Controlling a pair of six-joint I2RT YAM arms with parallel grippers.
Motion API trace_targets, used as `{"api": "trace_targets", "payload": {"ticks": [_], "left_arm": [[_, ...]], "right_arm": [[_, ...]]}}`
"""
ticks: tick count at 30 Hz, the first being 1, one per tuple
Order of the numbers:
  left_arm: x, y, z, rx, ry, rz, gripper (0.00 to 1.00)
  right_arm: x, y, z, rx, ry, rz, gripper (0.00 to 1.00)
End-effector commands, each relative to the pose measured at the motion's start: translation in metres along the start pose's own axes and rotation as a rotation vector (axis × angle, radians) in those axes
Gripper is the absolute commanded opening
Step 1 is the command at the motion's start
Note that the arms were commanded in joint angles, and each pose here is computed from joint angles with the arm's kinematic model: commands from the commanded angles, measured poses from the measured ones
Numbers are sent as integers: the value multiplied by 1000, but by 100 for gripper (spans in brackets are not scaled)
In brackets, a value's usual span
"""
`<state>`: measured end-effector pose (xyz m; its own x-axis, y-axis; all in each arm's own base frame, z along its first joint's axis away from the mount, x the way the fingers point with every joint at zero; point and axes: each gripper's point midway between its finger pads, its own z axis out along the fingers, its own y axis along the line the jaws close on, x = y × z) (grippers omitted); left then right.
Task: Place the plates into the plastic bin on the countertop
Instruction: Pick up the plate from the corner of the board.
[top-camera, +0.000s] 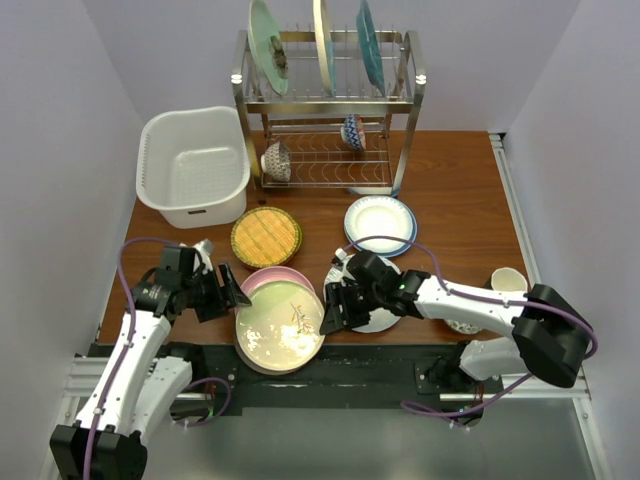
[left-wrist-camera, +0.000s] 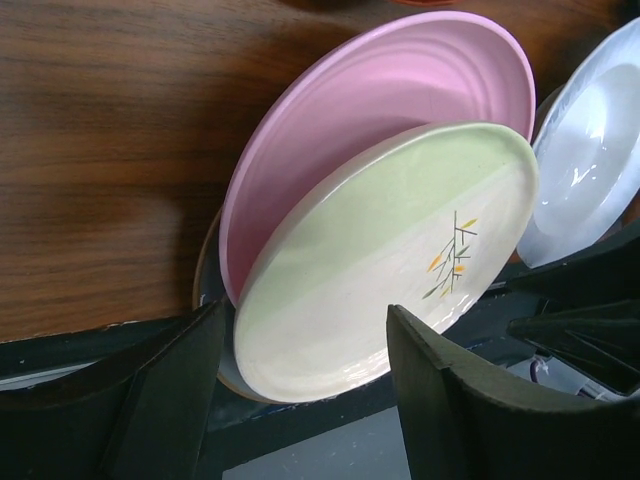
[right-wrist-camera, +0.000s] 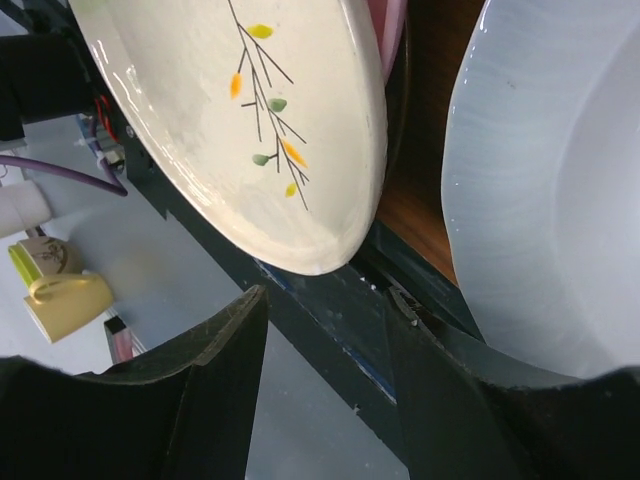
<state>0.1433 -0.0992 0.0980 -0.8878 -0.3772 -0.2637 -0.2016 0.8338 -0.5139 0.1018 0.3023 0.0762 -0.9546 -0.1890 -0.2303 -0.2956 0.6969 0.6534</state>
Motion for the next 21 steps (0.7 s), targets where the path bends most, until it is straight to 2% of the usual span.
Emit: {"api": "trace_targets", "payload": {"ticks": [1, 21], "left_arm": [[-9, -14, -7, 51, -22, 40, 70], [-26, -25, 7, 81, -35, 67, 71]], "right_arm": [[-1, -2, 3, 24, -8, 17, 53], [-1, -6, 21, 49, 13, 36, 50]]}}
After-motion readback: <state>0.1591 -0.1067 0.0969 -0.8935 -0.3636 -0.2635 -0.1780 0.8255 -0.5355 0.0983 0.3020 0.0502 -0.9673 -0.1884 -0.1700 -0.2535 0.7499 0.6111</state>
